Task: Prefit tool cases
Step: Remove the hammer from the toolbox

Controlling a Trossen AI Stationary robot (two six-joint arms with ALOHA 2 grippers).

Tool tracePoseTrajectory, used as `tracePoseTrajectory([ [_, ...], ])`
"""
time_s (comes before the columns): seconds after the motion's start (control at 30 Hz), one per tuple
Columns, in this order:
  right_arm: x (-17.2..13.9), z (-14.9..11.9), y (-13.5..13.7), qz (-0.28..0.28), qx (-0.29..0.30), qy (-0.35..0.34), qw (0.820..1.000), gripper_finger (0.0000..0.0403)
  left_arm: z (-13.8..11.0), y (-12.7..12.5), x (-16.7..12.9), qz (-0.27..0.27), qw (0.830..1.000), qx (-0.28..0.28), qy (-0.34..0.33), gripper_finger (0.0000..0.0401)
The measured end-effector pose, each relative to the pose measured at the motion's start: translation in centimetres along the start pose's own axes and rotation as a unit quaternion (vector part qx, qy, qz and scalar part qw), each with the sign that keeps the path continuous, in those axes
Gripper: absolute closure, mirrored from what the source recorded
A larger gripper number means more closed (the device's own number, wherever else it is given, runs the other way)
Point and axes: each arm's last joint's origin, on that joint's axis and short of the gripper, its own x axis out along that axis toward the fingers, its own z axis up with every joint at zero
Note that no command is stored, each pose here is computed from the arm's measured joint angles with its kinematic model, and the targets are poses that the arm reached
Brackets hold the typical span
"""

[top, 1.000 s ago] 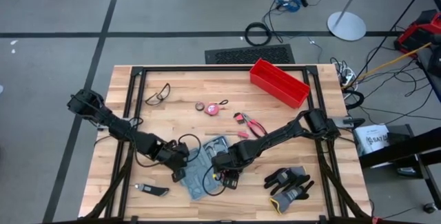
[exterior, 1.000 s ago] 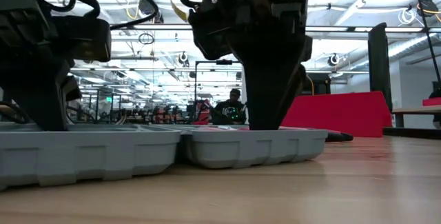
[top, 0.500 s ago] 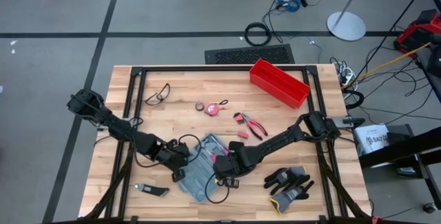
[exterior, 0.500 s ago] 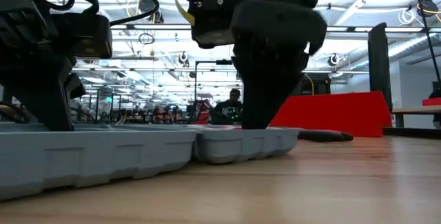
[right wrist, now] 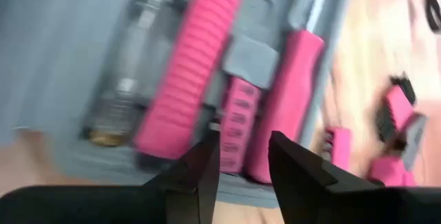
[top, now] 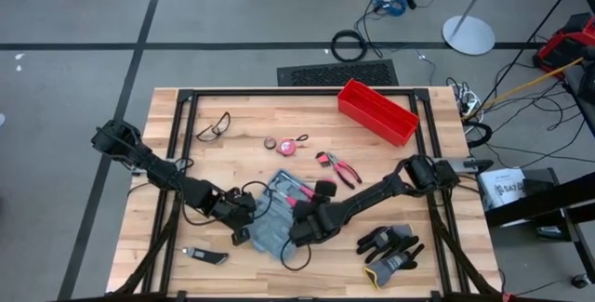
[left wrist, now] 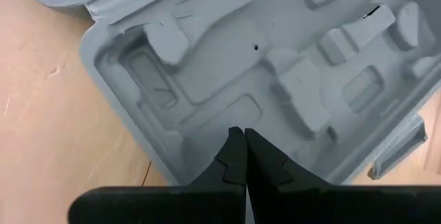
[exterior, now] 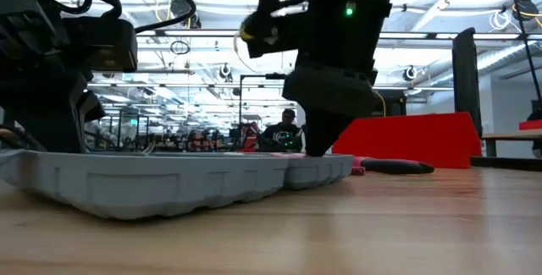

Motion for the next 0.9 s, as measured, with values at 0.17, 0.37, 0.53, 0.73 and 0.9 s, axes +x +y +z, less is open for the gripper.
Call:
tracePoseTrajectory([
  [0.17,0.2,0.3,-0.4,-0.003,0.031,0.004,1.0,0.0289,0.0,0.0,0.0,-0.001,1.0,0.0,0.002,0.04],
  [0.37,0.1,0.6,-1.1,0.002,0.061,0.006,0.998,0.0289,0.0,0.0,0.0,-0.001,1.0,0.009,0.002,0.04],
  [0.53,-2.0,1.5,-2.8,0.035,0.088,-0.014,0.995,0.0289,0.0,0.0,0.0,-0.001,1.0,0.01,0.001,0.04],
  [0.73,-2.4,3.8,-4.0,0.194,0.071,-0.012,0.978,0.0289,0.0,0.0,0.0,-0.001,1.0,0.01,0.001,0.04],
  [0.9,-0.5,4.9,-4.9,0.215,0.052,-0.009,0.975,0.0289,-0.1,-0.1,0.0,-0.002,1.0,0.011,0.002,0.04],
])
